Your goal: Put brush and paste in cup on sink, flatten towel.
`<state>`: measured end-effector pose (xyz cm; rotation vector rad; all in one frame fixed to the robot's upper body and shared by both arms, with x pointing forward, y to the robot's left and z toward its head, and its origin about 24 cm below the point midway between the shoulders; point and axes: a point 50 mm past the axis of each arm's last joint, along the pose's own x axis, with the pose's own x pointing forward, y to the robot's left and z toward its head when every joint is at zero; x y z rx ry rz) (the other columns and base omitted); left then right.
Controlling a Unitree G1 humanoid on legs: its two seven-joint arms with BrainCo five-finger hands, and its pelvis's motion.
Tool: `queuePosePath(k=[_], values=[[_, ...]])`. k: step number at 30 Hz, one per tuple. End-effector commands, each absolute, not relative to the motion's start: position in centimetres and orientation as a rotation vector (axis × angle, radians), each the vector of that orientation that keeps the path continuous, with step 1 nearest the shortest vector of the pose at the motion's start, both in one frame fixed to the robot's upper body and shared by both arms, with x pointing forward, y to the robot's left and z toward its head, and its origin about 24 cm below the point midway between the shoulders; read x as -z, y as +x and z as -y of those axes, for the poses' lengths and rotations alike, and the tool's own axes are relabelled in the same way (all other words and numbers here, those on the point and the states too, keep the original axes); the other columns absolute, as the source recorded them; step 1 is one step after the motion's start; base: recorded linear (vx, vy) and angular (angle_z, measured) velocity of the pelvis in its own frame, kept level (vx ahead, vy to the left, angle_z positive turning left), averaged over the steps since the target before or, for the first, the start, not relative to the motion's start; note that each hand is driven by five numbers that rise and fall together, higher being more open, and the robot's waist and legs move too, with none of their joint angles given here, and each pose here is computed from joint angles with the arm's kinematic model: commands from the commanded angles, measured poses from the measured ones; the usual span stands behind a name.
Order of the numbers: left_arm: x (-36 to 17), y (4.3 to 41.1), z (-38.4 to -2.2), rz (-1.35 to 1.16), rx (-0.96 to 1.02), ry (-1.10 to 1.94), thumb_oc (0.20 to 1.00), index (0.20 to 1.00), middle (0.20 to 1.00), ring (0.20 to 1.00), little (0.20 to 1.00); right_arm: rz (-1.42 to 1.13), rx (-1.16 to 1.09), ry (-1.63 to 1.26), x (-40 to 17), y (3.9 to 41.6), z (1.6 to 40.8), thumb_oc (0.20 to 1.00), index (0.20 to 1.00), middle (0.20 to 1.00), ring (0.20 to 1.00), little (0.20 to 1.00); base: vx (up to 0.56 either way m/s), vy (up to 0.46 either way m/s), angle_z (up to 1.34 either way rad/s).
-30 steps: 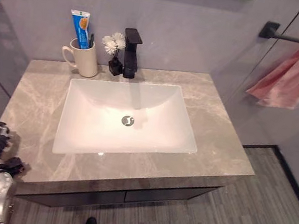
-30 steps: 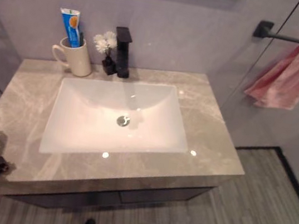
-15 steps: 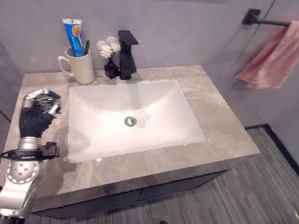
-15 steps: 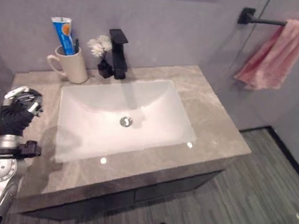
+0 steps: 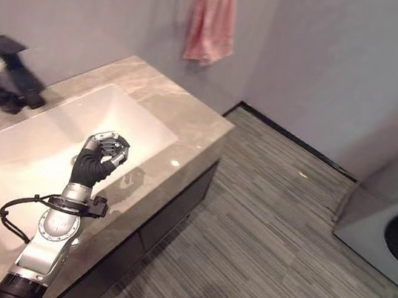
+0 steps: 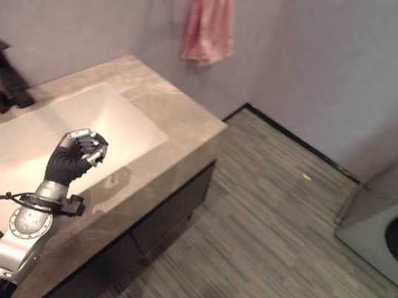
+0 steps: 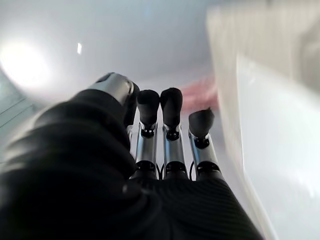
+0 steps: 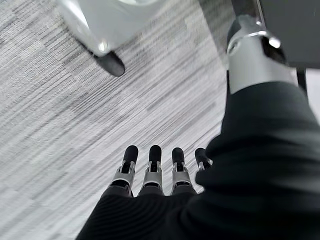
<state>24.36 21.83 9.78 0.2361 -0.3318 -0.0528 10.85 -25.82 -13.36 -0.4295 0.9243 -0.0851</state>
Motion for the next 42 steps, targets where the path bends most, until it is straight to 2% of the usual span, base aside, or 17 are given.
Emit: queuePosePath(k=[1,8,12,13,14,15,16,17,20,24,26,42], values=[[-10.5,24.9,-20.7,0.394,0.093,0.214,0.200,0.200,0.200,0.200,0.200,-0.917,0.107,-0.452,13.3,10.5,26.3,1.000,1.000,1.000,1.000,1.000,0.05,-0.208,-0.82],[-5.8,24.7,-20.6,0.179,0.076,0.162,0.200,0.200,0.200,0.200,0.200,-0.866,0.116,-0.454,12.6,11.3,26.8,1.000,1.000,1.000,1.000,1.000,0.07,-0.223,-0.60],[-2.1,24.6,-20.8,0.008,0.030,0.139,0.200,0.200,0.200,0.200,0.200,-0.798,0.087,-0.528,11.5,14.5,27.0,1.000,1.000,1.000,1.000,1.000,0.00,-0.173,-0.92],[-0.9,24.6,-20.7,-0.044,0.007,0.145,0.382,0.382,0.382,0.382,0.382,-0.790,0.070,-0.542,11.4,15.3,26.7,1.000,1.000,1.000,1.000,1.000,-0.09,-0.063,-0.78],[1.6,24.2,-20.4,-0.160,-0.011,0.137,0.435,0.435,0.435,0.435,0.435,-0.807,0.062,-0.544,11.7,15.4,26.4,1.000,1.000,1.000,1.000,1.000,-0.04,-0.060,-0.96],[3.0,24.3,-19.7,-0.235,0.014,0.152,0.875,0.875,0.875,0.875,0.875,-0.832,0.073,-0.538,12.0,15.2,26.5,1.000,1.000,1.000,1.000,1.000,0.07,-0.024,-1.10],[4.1,24.1,-19.6,-0.293,0.036,0.228,1.000,1.000,1.000,1.000,1.000,-0.868,0.089,-0.527,12.4,14.6,26.6,1.000,1.000,1.000,1.000,1.000,0.06,-0.009,-0.95],[4.1,24.1,-19.6,-0.293,0.036,0.228,1.000,1.000,1.000,1.000,1.000,-0.868,0.089,-0.527,12.4,14.6,26.6,1.000,1.000,1.000,1.000,1.000,0.12,0.096,-0.46],[8.3,21.8,-19.1,-0.520,0.158,0.403,1.000,1.000,1.000,1.000,1.000,-0.948,0.081,-0.558,13.2,12.8,27.0,1.000,1.000,1.000,1.000,1.000,0.12,0.125,-0.02],[11.0,20.0,-19.6,-0.672,0.168,0.495,1.000,1.000,1.000,1.000,1.000,-1.010,0.077,-0.535,14.1,11.8,26.2,1.000,1.000,1.000,1.000,1.000,0.10,0.122,-0.16],[12.8,17.7,-20.4,-0.799,0.170,0.542,1.000,1.000,1.000,1.000,1.000,-1.047,0.069,-0.508,14.6,11.1,25.5,1.000,1.000,1.000,1.000,1.000,0.12,0.134,-0.07],[14.8,13.0,-22.7,-0.993,0.075,0.522,1.000,1.000,1.000,1.000,1.000,-1.066,-0.001,-0.510,15.0,10.5,24.9,1.000,1.000,1.000,1.000,1.000,0.05,0.031,-0.13]])
